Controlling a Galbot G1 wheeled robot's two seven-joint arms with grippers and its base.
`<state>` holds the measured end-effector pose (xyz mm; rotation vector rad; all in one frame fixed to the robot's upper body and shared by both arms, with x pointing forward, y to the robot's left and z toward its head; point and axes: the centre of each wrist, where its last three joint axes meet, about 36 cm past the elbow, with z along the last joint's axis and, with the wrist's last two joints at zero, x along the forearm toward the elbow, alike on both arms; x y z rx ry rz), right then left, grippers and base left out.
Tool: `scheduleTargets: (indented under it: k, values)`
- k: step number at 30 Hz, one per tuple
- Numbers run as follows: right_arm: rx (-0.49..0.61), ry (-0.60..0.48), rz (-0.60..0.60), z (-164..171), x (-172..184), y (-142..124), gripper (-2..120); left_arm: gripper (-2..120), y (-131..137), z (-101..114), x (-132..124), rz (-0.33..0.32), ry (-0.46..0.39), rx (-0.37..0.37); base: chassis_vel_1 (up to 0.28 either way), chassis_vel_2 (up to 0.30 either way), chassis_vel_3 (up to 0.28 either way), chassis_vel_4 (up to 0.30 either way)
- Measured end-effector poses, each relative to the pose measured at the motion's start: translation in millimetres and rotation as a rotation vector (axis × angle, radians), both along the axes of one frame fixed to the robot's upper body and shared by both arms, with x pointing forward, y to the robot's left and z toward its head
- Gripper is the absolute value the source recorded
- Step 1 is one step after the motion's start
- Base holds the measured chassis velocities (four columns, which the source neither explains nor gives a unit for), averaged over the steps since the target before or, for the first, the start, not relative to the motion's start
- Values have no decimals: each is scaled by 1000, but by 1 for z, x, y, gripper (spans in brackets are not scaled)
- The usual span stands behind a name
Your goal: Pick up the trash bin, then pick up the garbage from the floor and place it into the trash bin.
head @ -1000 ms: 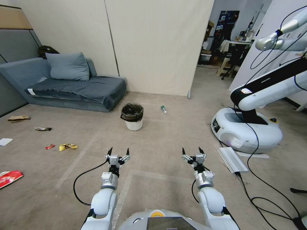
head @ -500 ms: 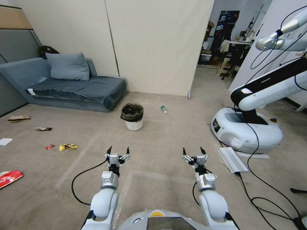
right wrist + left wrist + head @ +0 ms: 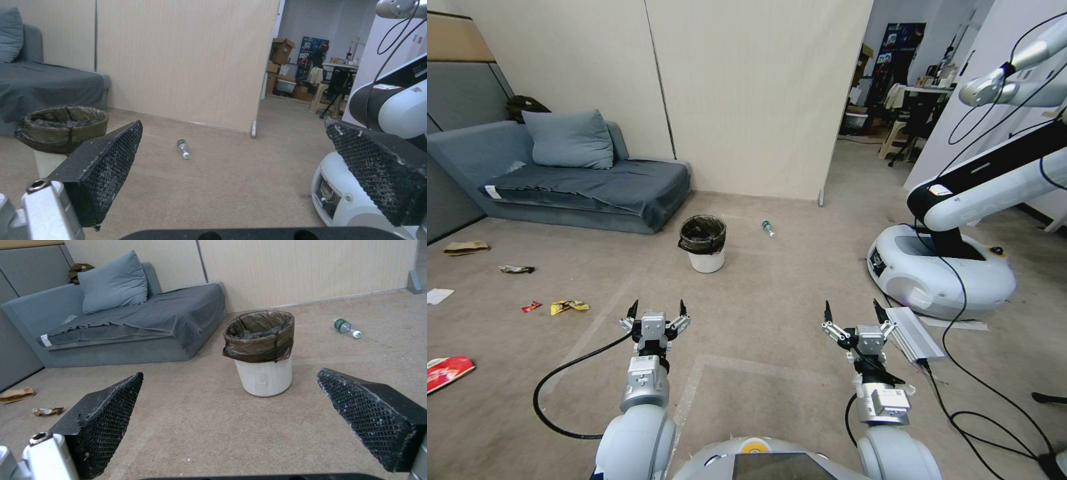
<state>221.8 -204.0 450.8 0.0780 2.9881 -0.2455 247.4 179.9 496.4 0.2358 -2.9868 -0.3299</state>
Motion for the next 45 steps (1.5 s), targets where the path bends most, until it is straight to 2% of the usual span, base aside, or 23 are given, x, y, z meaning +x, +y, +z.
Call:
scheduleTargets:
  k: [29, 45]
  values:
    - [27, 8, -2, -3, -1, 1, 100, 100, 0, -3, 2, 2, 6, 22, -1, 2, 2, -2]
    - [31, 4, -7, -3, 0, 1, 100, 100, -1, -2, 2, 16, 11, 31, -186, 184, 184, -181]
